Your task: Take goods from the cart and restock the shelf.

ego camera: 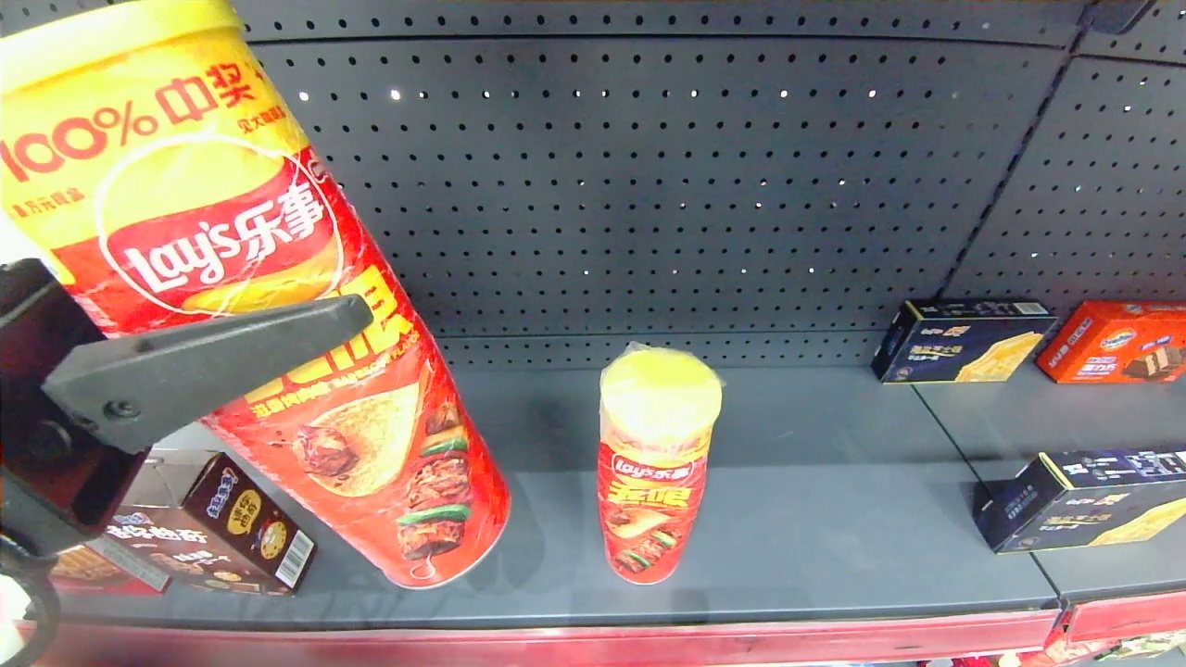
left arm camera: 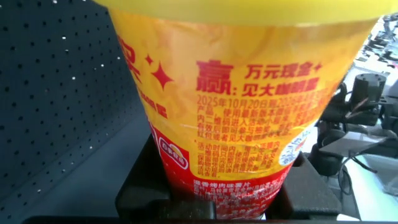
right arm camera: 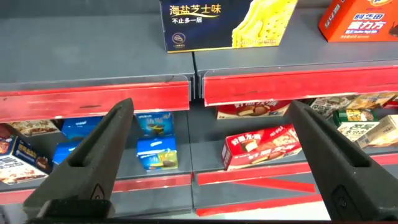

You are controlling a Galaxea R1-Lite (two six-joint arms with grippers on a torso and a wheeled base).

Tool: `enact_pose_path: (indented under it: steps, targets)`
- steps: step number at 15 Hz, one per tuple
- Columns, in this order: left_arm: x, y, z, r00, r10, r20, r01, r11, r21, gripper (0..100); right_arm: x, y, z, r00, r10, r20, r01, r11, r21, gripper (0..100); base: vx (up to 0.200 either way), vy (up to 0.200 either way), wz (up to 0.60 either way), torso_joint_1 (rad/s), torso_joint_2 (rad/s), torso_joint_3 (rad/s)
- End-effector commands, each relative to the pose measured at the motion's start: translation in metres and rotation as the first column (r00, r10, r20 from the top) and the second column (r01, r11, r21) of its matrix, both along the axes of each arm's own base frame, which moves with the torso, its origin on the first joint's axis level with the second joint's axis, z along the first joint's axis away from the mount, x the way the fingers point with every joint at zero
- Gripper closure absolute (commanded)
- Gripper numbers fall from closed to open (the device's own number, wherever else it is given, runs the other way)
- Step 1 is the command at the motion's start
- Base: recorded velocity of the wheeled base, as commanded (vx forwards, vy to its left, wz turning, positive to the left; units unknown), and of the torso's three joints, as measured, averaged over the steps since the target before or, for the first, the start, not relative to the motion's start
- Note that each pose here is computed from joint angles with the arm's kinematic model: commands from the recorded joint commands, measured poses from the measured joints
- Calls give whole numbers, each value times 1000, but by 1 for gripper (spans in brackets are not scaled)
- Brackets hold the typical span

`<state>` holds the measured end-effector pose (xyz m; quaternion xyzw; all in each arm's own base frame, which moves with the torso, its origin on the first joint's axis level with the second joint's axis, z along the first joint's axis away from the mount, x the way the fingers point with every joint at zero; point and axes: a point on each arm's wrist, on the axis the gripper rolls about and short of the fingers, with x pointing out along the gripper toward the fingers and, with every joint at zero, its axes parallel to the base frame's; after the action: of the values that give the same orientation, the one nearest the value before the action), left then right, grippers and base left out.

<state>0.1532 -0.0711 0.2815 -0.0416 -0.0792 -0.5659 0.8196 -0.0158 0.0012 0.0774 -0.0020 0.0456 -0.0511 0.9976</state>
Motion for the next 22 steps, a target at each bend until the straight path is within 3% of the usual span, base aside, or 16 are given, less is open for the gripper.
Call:
enact_pose_path:
  steps: [1,4,8,15,16,17,19,22]
  targets:
    - [2,-2,-2,1000,-11,-16,11,1000,7,100,1,0,0,1000,0,-6,0,1000,0,0,0,0,0,0,0,0]
    - [1,-2,-2,999,-39,-18,39,999,13,100,1,0,0,1000,0,-6,0,1000,0,0,0,0,0,0,0,0]
    - [4,0,-3,995,-49,-84,51,999,18,100,1,0,0,1000,0,-6,0,1000,0,0,0,0,0,0,0,0]
    - [42,-11,-6,989,-36,-143,42,998,41,100,1,0,0,1000,0,-6,0,1000,0,0,0,0,0,0,0,0]
    - [50,-16,-12,987,-43,-155,52,997,54,100,1,0,0,1000,0,-6,0,1000,0,0,0,0,0,0,0,0]
    - [66,-22,-26,989,-38,-144,52,994,96,100,1,0,0,1000,0,-6,0,1000,0,0,0,0,0,0,0,0]
    - [83,-26,-31,996,-23,-91,36,990,136,100,1,0,0,1000,-2,-6,2,1000,0,0,0,0,0,0,0,0]
    - [110,-24,-35,997,14,-74,-2,988,154,100,1,0,0,1000,0,-6,0,1000,0,0,0,0,0,0,0,0]
